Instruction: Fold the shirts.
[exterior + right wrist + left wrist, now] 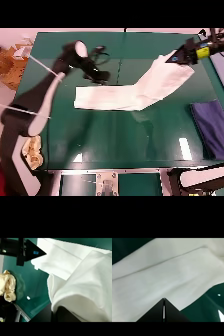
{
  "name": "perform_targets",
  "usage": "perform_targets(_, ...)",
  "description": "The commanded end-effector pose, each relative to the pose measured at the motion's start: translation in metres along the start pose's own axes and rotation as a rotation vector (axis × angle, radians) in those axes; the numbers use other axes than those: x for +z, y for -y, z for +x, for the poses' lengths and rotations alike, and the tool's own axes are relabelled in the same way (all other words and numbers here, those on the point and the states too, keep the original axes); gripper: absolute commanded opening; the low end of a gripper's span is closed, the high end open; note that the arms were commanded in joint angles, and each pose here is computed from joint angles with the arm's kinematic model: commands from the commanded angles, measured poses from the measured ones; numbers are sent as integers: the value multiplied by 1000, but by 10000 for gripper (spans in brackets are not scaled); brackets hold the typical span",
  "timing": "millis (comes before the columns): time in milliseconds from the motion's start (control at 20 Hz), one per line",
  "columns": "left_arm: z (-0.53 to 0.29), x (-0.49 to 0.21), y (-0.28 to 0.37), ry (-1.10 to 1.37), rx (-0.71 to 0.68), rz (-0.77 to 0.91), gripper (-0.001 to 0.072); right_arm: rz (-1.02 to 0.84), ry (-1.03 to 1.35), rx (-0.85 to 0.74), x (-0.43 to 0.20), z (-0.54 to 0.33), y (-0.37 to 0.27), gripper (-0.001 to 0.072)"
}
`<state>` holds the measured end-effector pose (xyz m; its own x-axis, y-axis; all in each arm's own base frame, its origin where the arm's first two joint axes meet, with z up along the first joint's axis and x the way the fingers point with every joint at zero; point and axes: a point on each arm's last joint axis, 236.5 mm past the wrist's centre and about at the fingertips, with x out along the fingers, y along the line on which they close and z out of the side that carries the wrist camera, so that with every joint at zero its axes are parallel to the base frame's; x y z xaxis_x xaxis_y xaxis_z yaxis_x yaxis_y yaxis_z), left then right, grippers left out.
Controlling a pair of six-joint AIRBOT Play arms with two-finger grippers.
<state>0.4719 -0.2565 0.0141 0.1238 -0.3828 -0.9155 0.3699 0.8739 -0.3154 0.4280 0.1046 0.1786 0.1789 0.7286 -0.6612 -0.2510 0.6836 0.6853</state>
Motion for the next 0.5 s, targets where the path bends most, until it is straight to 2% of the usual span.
perform_targets(0, -74, -35, -89, -84, 240, -102, 22, -9, -1, 11, 8, 56, -47, 16)
perform_targets(150, -99, -43, -117, -77, 254, -130, 22, -38, 59, 47, 18, 145, -104, 16)
perform_targets(350, -105, -51, -135, -104, 262, -98, 22, -56, 235, 135, 18, 308, -175, 17)
perform_targets(400, -106, -52, -137, -109, 272, -87, 22, -65, 275, 145, 9, 347, -185, 89)
perform_targets(450, -106, -52, -137, -112, 273, -73, 22, -75, 294, 147, -8, 385, -192, 346)
